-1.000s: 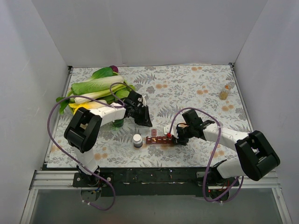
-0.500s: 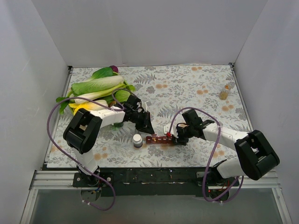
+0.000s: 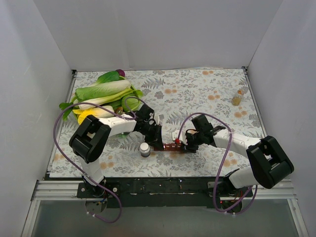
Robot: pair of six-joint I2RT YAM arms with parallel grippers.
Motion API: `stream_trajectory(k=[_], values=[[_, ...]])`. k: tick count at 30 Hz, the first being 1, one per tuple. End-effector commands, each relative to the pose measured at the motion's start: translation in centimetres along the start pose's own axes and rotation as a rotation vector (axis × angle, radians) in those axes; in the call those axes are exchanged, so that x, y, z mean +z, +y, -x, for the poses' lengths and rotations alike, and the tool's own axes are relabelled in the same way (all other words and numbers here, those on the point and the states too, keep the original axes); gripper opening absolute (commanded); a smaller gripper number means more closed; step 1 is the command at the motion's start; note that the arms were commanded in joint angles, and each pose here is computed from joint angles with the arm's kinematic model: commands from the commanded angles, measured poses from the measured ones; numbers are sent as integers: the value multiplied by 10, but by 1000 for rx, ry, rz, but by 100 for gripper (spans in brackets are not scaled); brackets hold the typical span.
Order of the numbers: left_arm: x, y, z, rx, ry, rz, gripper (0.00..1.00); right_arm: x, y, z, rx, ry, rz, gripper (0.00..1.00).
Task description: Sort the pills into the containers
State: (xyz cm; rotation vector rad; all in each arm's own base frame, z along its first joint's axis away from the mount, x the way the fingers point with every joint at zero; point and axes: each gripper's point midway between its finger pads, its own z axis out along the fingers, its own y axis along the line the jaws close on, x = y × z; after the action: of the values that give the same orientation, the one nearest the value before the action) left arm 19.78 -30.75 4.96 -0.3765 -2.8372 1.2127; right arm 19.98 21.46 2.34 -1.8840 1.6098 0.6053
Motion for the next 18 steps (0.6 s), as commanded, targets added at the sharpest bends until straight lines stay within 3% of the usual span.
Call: stream_trajectory(k=[1,11,18], values=[[-5,7,9,16,-16,84,8,2,0,-16,24,71,-3,35],[-40,-47,55,119,-180,38,8,2,0,-15,25,71,-5,35],[-35,-31,44,91,-120,90,6,2,-1,-16,27,73,-4,35]])
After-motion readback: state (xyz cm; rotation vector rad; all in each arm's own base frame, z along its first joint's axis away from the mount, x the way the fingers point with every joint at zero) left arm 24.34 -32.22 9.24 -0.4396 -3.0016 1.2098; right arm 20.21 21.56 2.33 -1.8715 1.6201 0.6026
